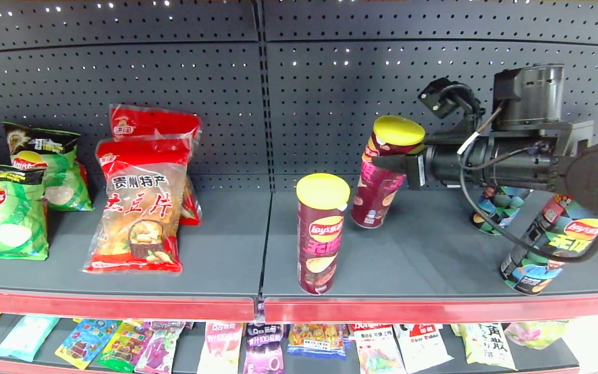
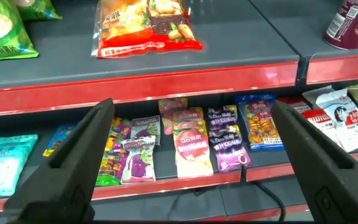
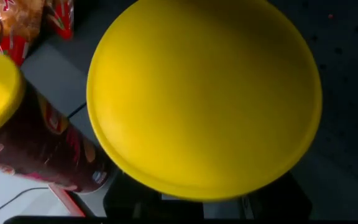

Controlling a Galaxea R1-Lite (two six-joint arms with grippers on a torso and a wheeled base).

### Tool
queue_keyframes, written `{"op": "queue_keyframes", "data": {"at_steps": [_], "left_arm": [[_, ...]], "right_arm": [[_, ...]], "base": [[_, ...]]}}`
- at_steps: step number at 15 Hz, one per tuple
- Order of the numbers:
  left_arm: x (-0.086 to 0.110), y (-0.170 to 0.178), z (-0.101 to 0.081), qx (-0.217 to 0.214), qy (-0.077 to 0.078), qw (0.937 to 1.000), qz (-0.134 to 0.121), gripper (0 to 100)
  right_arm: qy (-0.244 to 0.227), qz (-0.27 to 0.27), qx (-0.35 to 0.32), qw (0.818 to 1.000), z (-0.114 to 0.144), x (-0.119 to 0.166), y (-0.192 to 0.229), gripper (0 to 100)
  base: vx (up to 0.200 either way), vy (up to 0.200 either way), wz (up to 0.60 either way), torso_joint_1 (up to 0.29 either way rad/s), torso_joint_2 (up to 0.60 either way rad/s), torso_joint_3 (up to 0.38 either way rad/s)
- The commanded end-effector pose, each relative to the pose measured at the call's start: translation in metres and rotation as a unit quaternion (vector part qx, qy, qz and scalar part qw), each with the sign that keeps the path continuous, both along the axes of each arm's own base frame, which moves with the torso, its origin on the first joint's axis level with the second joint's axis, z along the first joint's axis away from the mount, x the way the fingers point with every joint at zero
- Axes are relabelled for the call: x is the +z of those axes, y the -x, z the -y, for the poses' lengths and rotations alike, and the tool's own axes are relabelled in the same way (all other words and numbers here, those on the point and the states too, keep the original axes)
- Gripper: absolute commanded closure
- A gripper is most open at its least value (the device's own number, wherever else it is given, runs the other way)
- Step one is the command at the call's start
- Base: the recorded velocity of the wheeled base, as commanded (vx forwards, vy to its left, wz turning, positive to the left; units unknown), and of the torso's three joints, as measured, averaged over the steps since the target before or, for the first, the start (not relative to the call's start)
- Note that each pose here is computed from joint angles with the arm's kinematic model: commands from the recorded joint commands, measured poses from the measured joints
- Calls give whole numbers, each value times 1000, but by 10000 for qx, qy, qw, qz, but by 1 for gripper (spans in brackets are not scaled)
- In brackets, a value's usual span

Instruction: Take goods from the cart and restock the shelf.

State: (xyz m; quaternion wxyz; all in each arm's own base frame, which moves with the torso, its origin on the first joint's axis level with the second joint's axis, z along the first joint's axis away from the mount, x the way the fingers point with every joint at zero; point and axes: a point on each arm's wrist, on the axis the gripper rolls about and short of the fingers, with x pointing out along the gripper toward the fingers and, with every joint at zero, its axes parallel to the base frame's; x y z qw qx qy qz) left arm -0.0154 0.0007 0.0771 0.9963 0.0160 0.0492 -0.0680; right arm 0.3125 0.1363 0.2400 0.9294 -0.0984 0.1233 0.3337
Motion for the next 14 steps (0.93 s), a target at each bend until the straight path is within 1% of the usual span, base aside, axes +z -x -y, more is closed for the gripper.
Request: {"op": "queue_keyframes", "data": {"at_steps": [1, 4, 9, 14], "left_arm": [[0, 0, 0, -1, -3, 10000, -19, 0], [0, 0, 0, -1, -3, 10000, -19, 0], [0, 0, 0, -1, -3, 10000, -19, 0], [0, 0, 0, -1, -3, 10000, -19, 0]], "right_arm": [[48, -117, 93, 9999, -14, -13, -18, 100], [51, -147, 239, 9996, -28, -19, -30, 100], [59, -210, 366, 9991, -37, -27, -37, 100], [11, -91, 427, 9990, -51, -26, -51, 100]], "base": [[0, 0, 0, 0, 0, 0], [0, 0, 0, 0, 0, 0], [0, 0, 0, 0, 0, 0], [0, 0, 0, 0, 0, 0]]}}
